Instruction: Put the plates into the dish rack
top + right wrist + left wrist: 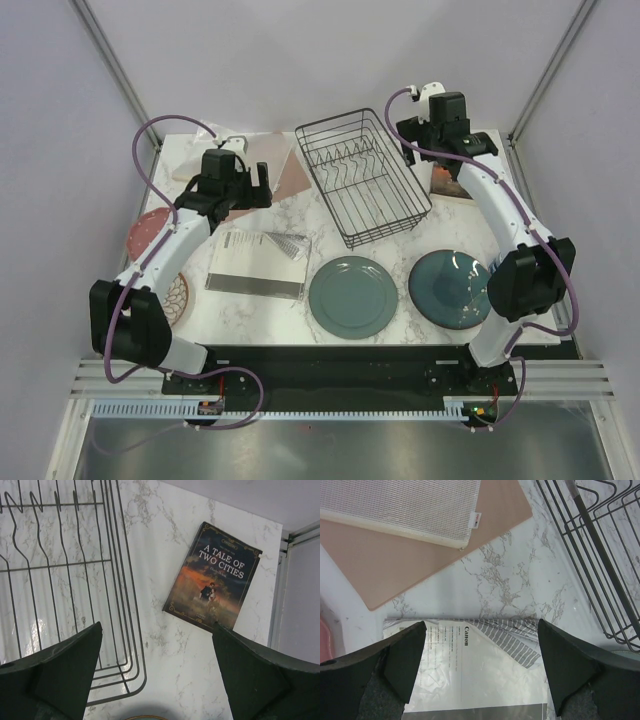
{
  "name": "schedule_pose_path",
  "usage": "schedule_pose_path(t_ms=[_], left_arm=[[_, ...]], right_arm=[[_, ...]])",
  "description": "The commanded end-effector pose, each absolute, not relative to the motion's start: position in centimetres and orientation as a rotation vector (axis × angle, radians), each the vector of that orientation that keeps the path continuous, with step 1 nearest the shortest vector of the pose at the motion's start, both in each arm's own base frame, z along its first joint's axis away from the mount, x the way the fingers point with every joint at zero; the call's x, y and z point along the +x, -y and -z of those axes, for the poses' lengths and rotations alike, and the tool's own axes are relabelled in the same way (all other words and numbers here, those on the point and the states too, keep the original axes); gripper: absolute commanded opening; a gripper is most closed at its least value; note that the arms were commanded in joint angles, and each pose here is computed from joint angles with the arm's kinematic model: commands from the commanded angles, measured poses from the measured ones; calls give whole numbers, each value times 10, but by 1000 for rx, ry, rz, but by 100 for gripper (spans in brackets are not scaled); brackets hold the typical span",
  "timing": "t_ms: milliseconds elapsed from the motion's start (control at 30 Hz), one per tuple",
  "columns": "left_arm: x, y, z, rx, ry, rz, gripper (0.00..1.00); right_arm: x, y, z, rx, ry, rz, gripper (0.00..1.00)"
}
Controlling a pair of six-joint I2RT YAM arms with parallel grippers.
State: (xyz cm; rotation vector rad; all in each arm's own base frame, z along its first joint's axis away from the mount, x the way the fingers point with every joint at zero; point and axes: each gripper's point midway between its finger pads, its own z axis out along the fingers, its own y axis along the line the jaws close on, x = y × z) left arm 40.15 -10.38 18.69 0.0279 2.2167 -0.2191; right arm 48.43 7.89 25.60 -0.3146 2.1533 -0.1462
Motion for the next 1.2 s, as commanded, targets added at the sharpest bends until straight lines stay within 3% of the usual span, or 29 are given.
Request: schedule_pose_path(t_ms=[0, 200, 433, 900, 1167], left_arm=[[402, 107, -209, 4, -2168, 246, 100], [395, 86, -199, -34, -2184, 84, 100], [382, 90, -187, -36, -2210, 125, 100], [379, 104, -178, 4, -2238, 215, 100], [386, 106, -173, 26, -2240, 208, 100]], right_arm=[[508, -80, -286, -315, -2035, 190, 98], [531, -115, -285, -587, -1934, 80, 98], [555, -141, -258, -630, -1984, -103, 93], [584, -120, -187, -622, -2161, -70, 58], [587, -107, -156, -629, -2238, -70, 54]])
